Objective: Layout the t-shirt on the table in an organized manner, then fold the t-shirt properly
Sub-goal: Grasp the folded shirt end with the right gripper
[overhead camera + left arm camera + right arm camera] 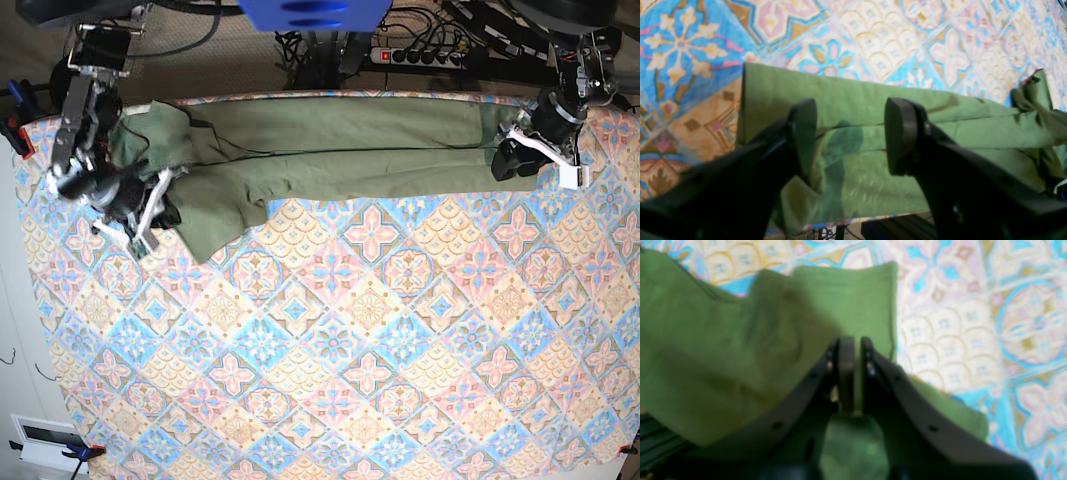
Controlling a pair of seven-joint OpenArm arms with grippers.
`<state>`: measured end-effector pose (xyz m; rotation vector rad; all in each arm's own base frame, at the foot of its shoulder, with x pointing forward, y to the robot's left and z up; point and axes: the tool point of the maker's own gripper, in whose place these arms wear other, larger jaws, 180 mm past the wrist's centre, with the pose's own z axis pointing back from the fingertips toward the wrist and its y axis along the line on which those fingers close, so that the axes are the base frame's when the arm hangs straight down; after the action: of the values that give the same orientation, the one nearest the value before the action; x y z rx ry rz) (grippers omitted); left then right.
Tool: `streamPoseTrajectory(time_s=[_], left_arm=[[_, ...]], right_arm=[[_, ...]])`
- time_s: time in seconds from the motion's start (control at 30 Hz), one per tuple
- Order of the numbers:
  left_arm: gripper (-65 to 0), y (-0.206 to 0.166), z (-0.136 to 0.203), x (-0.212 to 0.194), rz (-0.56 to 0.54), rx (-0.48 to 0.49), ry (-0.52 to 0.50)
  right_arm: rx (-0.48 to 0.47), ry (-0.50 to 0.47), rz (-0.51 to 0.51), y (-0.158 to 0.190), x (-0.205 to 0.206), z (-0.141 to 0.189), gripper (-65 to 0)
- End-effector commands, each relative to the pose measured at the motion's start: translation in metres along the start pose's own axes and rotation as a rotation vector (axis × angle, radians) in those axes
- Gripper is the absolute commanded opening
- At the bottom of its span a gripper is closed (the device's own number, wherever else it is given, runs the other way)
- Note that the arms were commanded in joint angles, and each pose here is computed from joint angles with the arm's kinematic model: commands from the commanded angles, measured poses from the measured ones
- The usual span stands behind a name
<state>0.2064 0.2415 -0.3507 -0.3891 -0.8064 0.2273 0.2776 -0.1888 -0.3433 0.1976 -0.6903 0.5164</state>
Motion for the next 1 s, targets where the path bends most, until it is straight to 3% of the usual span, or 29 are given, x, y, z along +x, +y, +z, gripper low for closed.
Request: streamPoseTrajectory(time_s=[0.0, 0.17, 0.3, 0.4, 0.53, 0.7, 0.87, 0.97], left_arm=[[-34.6, -0.002, 0.003, 0.012, -0.017, -0.011, -0.033], [-34.6, -0.002, 0.003, 0.012, -0.017, -0.011, -0.033], [-34.6, -0.002, 0.003, 0.012, -0.017, -0.011, -0.033], [-34.6, -0.002, 0.003, 0.012, -0.017, -0.011, -0.033], [-34.6, -0.002, 0.003, 0.012, -0.017, -0.011, -0.033], [-34.6, -0.002, 0.003, 0.012, -0.017, -0.011, -0.033], [-34.6, -0.002, 0.003, 0.011, -0.016, -0.012, -0.034], [-34.6, -0.003, 0.003, 0.011, -0.014, -0.012, -0.034]], right_arm=[[-0.008, -0.030, 0.017, 0.001, 0.004, 0.011, -61.7], [0.006, -0.013, -0.044, 0.010, -0.023, 0.027, -61.7], [-0.080, 0.041, -0.047, -0.011, -0.037, 0.032, -60.3], [-0.125, 0.007, -0.007, -0.026, -0.012, 0.029, -55.5], [-0.102, -0.039, 0.010, -0.036, 0.021, 0.010, -50.0], [-0.084, -0.067, -0.005, -0.042, 0.035, -0.002, -43.4], [-0.098, 0.029, -0.006, -0.049, 0.008, -0.027, -38.2], [-0.093, 0.028, 0.040, -0.049, 0.020, -0.041, -35.6]])
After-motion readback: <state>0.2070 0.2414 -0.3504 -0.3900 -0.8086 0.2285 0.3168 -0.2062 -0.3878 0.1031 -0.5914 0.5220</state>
